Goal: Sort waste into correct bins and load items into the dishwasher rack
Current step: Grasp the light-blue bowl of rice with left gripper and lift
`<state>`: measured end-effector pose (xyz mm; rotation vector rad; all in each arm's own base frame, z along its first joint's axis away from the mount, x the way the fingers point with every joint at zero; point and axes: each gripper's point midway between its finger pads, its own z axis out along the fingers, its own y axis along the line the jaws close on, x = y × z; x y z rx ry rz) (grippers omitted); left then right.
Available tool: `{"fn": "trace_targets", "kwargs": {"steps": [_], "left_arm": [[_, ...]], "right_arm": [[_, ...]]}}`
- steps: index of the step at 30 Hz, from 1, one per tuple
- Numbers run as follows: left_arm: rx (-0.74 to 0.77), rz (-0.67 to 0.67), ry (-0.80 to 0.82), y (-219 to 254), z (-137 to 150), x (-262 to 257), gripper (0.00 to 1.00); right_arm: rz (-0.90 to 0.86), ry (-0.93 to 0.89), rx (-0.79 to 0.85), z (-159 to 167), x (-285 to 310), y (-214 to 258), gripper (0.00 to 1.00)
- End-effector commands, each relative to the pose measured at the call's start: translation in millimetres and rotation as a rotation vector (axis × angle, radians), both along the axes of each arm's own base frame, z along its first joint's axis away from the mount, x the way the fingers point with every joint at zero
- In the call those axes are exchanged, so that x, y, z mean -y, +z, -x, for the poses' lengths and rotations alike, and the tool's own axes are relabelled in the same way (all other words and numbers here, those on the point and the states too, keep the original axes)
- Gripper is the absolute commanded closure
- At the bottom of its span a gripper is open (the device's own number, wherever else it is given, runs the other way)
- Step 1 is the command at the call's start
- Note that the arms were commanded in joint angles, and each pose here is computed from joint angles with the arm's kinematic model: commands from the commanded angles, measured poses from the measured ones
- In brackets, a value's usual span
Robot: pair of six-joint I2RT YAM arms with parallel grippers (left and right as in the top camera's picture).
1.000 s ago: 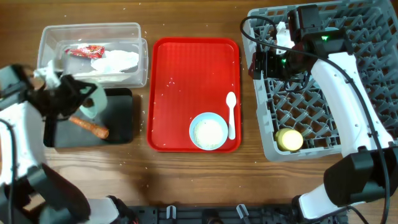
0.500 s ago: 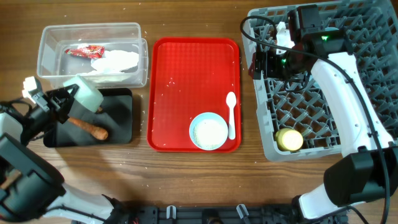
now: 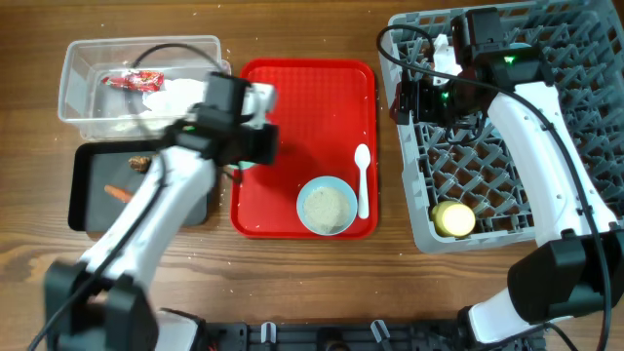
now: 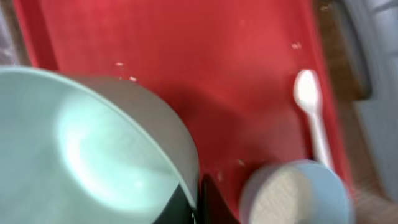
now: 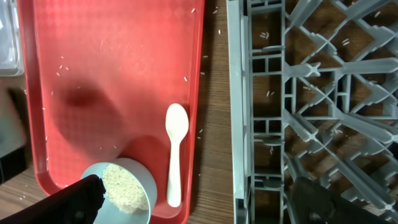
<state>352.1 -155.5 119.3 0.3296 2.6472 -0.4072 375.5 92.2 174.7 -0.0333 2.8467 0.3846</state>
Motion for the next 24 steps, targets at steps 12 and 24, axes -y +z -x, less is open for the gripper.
{"fn": "trace_targets", "kwargs": {"steps": [12, 24], "left_arm": [[0.039, -0.197, 0.002, -19, -25, 23, 0.14], [-0.142, -0.374, -0.685, -58, 132, 112, 0.21]], "right_arm": [[0.01, -0.006, 0.006, 1, 2, 2, 0.0], [0.01, -0.007, 0.006, 1, 2, 3, 0.0]]}}
